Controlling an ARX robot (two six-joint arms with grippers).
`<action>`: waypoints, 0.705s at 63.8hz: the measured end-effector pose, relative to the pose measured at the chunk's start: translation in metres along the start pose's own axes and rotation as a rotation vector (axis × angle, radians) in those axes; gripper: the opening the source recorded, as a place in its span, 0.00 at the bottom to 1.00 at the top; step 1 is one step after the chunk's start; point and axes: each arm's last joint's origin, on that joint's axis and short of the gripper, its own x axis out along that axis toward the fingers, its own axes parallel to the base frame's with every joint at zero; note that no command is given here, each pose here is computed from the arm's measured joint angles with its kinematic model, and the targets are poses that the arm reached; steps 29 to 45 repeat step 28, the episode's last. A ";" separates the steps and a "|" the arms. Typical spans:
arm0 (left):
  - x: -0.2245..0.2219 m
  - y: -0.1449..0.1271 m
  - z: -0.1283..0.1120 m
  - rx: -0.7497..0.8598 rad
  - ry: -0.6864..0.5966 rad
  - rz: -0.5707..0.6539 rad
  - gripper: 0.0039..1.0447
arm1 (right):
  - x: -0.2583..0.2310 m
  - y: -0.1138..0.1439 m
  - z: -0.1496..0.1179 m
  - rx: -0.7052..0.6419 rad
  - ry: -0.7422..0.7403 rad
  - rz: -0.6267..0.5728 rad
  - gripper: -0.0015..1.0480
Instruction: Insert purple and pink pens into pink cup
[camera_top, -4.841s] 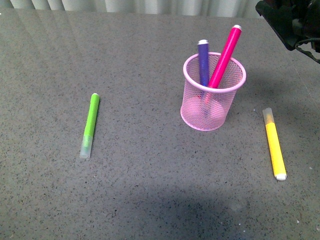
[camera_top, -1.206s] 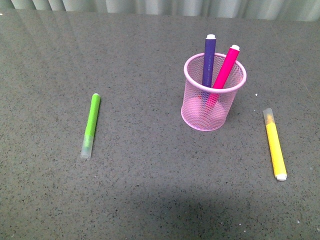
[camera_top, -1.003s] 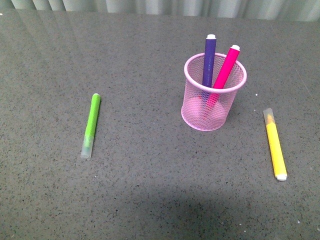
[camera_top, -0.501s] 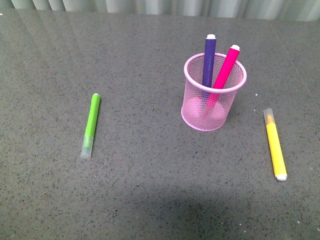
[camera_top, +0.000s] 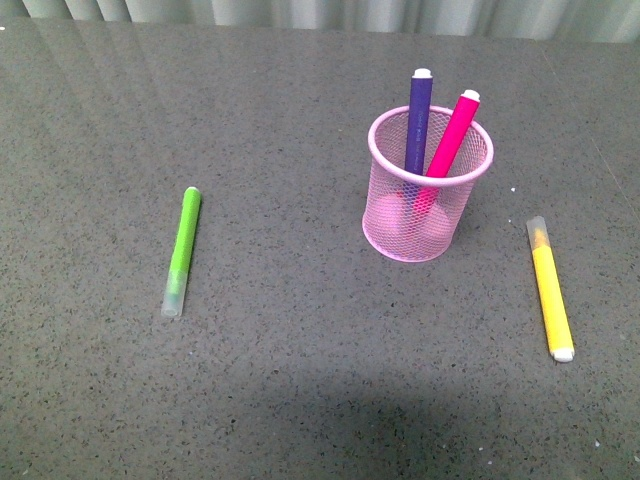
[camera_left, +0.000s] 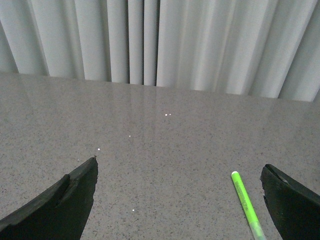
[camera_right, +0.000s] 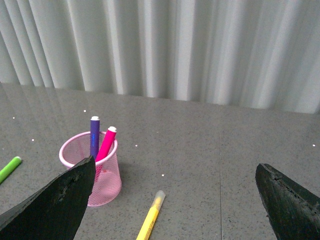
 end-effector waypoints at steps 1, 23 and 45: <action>0.000 0.000 0.000 0.000 0.000 0.000 0.93 | 0.000 0.000 0.000 0.000 0.000 0.000 0.93; 0.000 0.000 0.000 0.000 0.000 0.000 0.93 | 0.000 0.000 0.000 0.000 0.000 0.000 0.93; 0.000 0.000 0.000 0.000 0.000 0.000 0.93 | 0.000 0.000 0.000 0.000 0.000 0.000 0.93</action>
